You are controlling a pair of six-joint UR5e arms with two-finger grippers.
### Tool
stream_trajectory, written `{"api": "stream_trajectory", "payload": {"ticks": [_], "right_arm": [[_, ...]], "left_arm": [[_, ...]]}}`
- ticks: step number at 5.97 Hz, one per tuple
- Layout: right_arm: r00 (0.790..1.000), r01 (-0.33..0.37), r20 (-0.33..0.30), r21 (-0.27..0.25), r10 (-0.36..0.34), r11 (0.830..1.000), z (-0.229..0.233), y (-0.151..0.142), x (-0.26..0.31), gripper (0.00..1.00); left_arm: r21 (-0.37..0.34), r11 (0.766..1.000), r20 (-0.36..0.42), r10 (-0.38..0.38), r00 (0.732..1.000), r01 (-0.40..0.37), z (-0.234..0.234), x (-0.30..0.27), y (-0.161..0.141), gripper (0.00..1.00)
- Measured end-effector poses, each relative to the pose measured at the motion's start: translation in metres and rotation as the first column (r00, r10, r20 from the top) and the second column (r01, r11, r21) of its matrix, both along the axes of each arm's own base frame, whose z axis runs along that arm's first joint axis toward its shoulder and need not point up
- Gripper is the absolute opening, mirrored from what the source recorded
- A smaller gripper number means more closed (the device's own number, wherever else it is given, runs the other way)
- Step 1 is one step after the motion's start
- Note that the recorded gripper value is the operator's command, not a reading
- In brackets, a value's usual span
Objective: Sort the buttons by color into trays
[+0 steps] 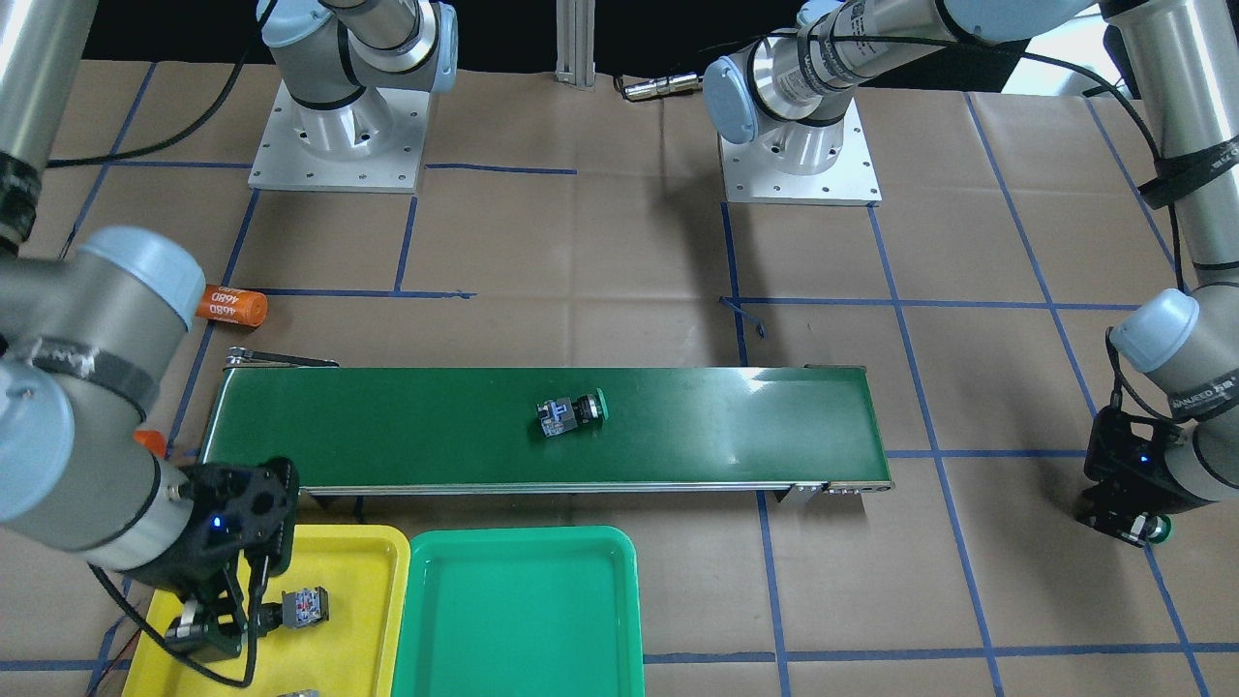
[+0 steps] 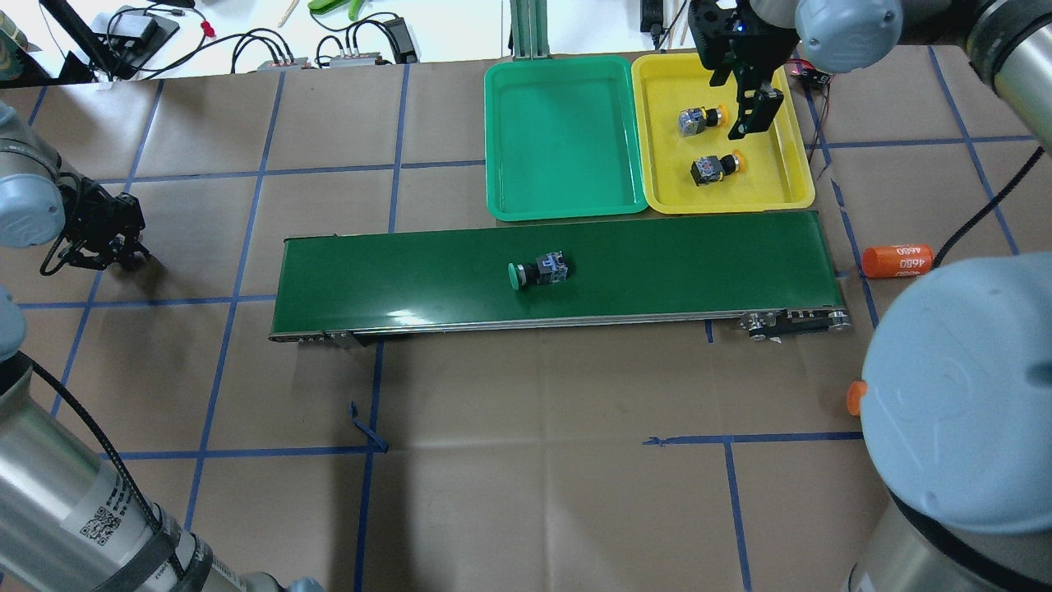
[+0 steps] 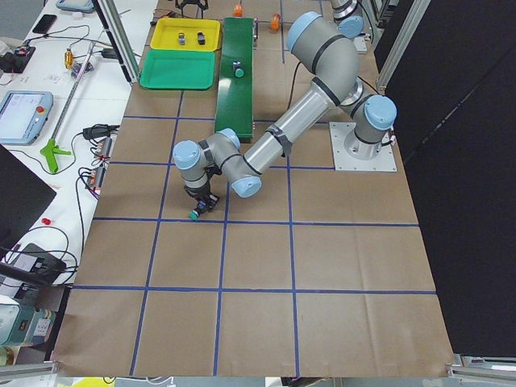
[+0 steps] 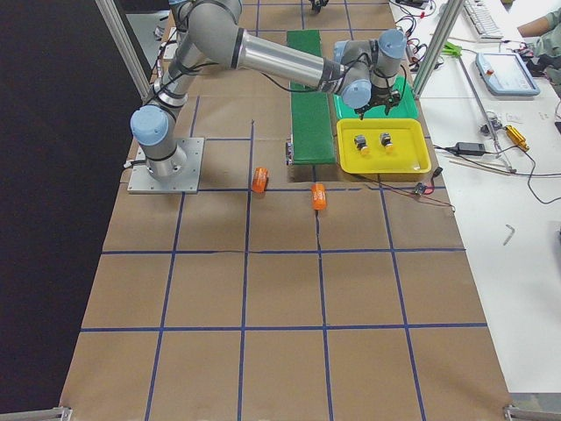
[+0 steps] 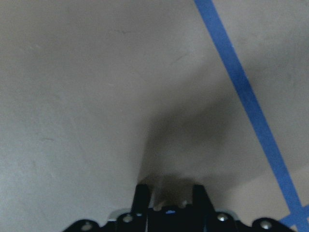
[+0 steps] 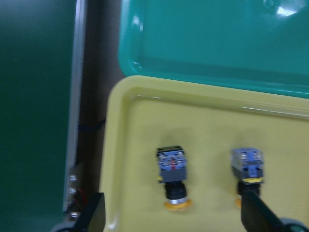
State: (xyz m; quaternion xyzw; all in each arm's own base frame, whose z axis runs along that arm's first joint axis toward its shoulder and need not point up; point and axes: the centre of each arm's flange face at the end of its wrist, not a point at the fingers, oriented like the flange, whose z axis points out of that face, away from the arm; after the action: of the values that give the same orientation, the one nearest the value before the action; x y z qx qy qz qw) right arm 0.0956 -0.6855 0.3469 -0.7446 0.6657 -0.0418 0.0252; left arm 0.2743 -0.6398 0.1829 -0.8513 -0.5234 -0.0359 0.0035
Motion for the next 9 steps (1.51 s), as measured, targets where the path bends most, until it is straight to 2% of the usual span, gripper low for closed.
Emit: {"api": "stream_trajectory", "payload": {"ticks": [1,2,3,4,6,7,8,9], "right_arm": [[0.999,0.053,0.002,0.043,-0.053,0.998,0.009,0.054,0.006,1.00],[0.994,0.105,0.002,0.058,-0.105,0.993,0.008,0.095,0.011,1.00],[0.989,0.146,0.000,0.057,-0.146,0.988,0.005,0.115,0.022,1.00],[0.984,0.179,0.000,0.055,-0.179,0.982,0.000,0.124,0.048,1.00],[0.986,0.164,0.008,0.037,-0.164,0.986,-0.034,0.130,0.108,1.00],[0.992,0.122,0.010,0.032,-0.123,0.992,-0.055,0.137,0.119,1.00],[0.998,0.069,0.010,0.014,-0.069,0.998,-0.072,0.144,0.121,1.00],[1.000,0.021,0.010,-0.018,-0.021,1.000,-0.083,0.147,0.118,0.99]], "left_arm": [[-0.004,0.998,0.004,0.058,0.998,-0.058,0.017,-0.009,0.003,0.00],[0.004,0.989,0.000,0.149,0.989,-0.149,0.036,-0.027,0.010,0.00],[0.011,0.968,-0.018,0.252,0.968,-0.251,0.054,-0.059,0.019,0.00],[0.013,0.934,-0.038,0.357,0.933,-0.357,0.070,-0.103,0.031,0.00],[0.024,0.850,-0.035,0.526,0.850,-0.526,0.094,-0.220,0.055,0.00],[0.032,0.842,-0.025,0.539,0.842,-0.538,0.094,-0.289,0.061,0.00],[0.045,0.864,-0.014,0.503,0.864,-0.502,0.089,-0.354,0.072,0.03],[0.045,0.881,-0.005,0.472,0.881,-0.472,0.080,-0.401,0.087,0.52]]}}
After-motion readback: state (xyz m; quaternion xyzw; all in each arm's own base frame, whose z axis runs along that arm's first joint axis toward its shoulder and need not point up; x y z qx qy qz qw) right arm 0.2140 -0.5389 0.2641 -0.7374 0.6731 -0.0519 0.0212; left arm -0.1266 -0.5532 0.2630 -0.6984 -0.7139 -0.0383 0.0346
